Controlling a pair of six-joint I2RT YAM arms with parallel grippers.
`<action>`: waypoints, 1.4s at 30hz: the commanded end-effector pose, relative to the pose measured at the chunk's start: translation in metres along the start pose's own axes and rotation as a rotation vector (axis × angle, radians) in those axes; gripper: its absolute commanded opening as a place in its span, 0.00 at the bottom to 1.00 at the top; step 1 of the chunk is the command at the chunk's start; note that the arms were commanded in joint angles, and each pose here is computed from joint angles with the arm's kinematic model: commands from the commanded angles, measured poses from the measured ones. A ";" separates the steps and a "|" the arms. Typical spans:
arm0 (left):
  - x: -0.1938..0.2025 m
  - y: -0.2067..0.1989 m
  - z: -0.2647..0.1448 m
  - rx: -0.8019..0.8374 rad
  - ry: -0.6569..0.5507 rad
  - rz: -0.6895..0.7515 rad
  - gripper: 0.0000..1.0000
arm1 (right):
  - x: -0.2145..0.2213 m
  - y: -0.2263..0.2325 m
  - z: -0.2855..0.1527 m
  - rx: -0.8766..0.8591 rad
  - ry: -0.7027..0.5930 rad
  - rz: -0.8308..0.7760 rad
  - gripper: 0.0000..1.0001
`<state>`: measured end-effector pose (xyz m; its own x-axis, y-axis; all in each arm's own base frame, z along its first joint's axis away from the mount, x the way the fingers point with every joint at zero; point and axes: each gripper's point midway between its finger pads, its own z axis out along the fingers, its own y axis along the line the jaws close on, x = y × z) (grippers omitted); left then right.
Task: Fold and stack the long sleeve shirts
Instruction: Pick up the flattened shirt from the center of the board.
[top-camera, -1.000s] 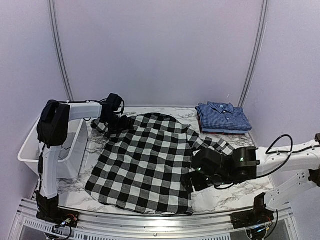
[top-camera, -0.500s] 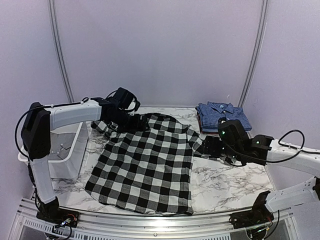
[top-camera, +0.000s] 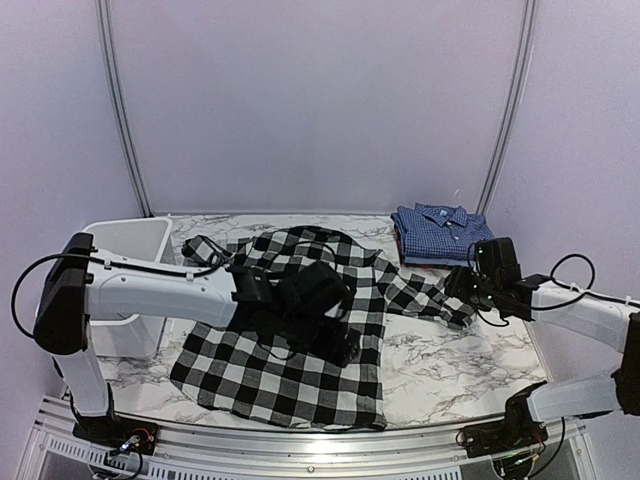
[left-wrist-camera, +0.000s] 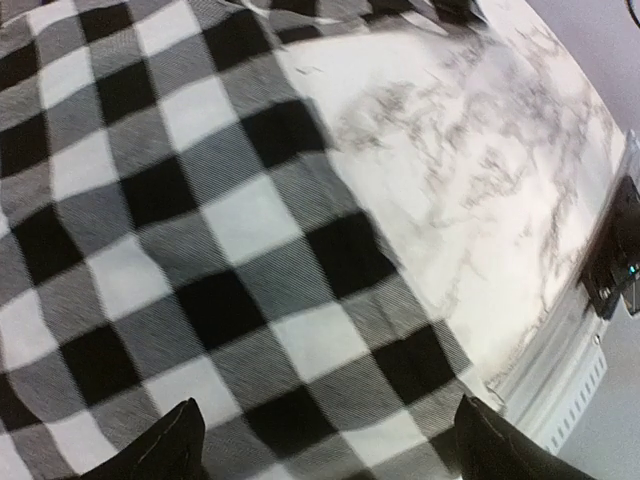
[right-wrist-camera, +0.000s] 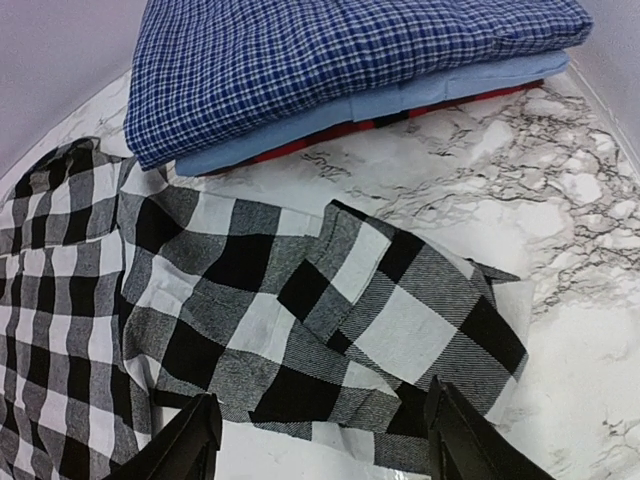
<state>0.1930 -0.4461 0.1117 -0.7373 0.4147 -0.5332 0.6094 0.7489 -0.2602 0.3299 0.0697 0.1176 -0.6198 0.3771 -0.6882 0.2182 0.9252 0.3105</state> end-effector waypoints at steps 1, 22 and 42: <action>0.024 -0.045 0.010 -0.016 -0.008 0.006 0.86 | -0.026 0.029 -0.001 -0.106 -0.048 -0.042 0.65; 0.101 -0.133 0.075 -0.015 0.188 0.086 0.34 | -0.018 0.027 0.021 -0.103 0.019 -0.082 0.62; 0.104 -0.100 0.055 -0.081 0.200 0.277 0.03 | -0.014 0.007 0.037 0.028 0.040 -0.039 0.64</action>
<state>0.0673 -0.5226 0.0252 -0.6285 0.6637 -0.4056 0.7524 0.6509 -0.1008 0.3515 0.0810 0.0936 -0.6929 0.3271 -0.6426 0.1742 0.9407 0.2911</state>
